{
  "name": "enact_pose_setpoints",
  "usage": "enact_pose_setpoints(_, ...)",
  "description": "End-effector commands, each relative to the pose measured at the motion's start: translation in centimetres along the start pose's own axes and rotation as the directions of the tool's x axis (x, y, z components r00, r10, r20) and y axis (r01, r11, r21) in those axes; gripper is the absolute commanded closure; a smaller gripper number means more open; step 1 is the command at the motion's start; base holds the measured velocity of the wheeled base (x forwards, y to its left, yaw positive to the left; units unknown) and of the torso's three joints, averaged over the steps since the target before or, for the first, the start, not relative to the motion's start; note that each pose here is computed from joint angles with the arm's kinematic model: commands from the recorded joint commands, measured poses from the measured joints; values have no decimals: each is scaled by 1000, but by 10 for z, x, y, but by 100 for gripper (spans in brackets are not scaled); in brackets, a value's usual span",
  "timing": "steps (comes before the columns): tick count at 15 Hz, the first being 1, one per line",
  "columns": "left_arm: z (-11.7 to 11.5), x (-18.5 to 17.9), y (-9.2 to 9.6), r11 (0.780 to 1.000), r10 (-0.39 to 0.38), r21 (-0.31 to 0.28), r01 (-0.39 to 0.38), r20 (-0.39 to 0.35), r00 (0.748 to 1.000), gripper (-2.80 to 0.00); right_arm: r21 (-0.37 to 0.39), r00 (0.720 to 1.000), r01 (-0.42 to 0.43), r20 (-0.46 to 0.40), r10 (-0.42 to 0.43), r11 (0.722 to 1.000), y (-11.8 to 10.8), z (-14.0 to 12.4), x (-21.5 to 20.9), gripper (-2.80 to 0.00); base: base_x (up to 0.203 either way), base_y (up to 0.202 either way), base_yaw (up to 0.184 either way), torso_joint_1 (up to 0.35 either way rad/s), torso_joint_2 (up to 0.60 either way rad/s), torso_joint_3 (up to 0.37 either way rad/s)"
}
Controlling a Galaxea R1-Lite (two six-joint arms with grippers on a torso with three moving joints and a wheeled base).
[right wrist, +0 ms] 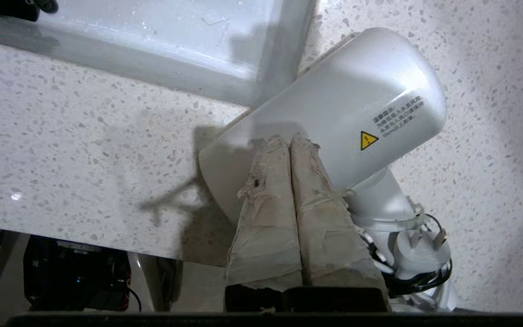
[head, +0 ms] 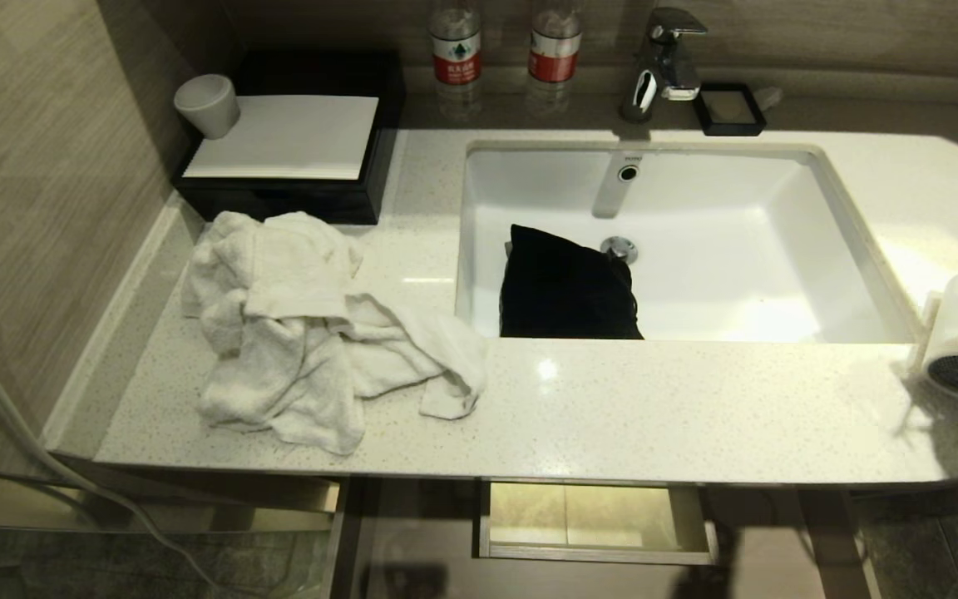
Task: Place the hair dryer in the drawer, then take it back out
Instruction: Pick up the hairdryer
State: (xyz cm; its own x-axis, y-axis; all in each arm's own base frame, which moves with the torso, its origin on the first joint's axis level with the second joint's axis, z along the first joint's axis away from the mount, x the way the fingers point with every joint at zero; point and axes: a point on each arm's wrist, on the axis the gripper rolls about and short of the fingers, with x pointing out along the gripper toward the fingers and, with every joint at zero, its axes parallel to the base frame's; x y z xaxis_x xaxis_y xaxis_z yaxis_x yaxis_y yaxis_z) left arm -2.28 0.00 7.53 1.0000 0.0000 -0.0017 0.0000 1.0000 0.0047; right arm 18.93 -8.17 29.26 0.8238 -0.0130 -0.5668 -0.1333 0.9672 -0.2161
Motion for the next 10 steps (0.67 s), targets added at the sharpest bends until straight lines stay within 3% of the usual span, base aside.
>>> enact_pose_setpoints(1,0,0,0,1000,0,0,0,-1,1000,0,20,998,-55,-40,55,998,-16,-7,13,0,0,0,0,0,0,0)
enact_pose_setpoints(3,0,0,0,1000,0,0,0,-1,1000,0,8,996,-84,-17,85,996,-23,-3,15,0,0,0,0,0,0,0)
enact_pose_setpoints(4,0,0,0,1000,0,0,0,-1,1000,0,-21,997,-82,-15,81,996,-28,-1,16,-274,0,0,0,0,0,0)
enact_pose_setpoints(10,0,0,0,1000,0,0,0,-1,1000,0,-70,998,-65,2,65,995,-29,4,3,-280,0,0,0,0,0,0)
